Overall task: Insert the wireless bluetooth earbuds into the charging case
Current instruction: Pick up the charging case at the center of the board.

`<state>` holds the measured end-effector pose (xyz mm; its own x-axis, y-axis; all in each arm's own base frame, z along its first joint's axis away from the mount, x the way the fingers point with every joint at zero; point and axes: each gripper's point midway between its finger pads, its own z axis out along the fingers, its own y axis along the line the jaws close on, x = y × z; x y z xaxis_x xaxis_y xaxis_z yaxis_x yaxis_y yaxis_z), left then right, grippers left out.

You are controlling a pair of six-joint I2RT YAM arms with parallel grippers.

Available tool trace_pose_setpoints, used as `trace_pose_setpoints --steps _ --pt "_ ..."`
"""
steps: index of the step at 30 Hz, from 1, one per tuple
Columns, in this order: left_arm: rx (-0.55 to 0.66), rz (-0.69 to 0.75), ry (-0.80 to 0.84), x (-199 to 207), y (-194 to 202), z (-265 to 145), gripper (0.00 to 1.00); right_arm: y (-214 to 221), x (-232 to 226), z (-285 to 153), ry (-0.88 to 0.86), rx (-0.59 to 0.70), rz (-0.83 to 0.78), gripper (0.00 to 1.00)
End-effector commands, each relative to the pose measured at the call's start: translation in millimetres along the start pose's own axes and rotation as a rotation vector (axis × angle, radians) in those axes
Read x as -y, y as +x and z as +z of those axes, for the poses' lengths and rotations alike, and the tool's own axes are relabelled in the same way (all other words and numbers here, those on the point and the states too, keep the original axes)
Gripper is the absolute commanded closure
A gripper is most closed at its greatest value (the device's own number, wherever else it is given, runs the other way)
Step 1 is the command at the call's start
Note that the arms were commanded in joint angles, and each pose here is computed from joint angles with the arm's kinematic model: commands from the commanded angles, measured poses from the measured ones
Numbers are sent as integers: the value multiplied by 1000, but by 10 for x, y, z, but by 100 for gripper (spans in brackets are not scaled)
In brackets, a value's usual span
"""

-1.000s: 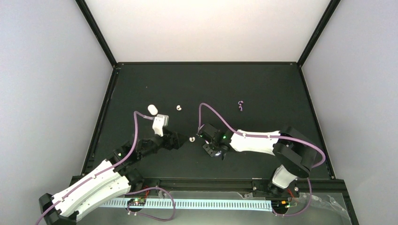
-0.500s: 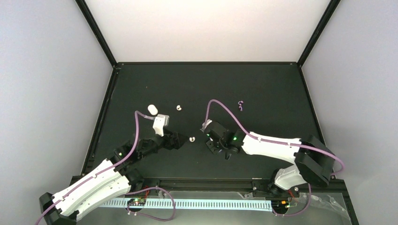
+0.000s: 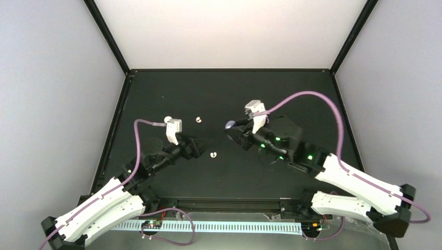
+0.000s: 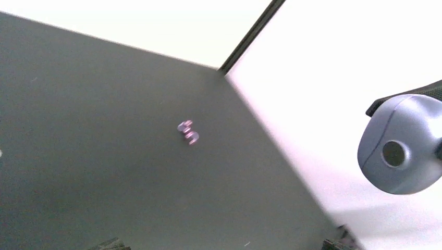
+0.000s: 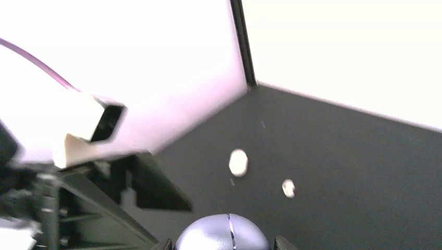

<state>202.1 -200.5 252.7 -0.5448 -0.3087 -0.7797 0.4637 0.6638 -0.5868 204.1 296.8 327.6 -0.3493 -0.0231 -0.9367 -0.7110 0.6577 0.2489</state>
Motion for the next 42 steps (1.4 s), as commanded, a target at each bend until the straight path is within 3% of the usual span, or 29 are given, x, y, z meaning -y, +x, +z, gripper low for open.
trace_pose_setpoints --steps 1,7,15,24,32,42 --pt "189 -101 269 660 -666 -197 1 -776 -314 -479 -174 278 23 71" --pt "324 -205 639 1327 -1209 -487 1 -1294 -596 -1165 -362 510 0 71" --pt "242 -420 996 1822 -1446 -591 1 -1523 -710 -1609 -455 664 -35 70" --pt "50 -598 1144 2032 -1295 -301 2 -1535 -783 -1583 -506 714 -43 71" --pt "2 -688 1309 2161 -1273 -321 8 -1548 -820 -1598 -531 748 -55 71" --pt "-9 -693 1409 2301 -1295 -397 15 -1544 -847 -1594 -559 768 -48 71"
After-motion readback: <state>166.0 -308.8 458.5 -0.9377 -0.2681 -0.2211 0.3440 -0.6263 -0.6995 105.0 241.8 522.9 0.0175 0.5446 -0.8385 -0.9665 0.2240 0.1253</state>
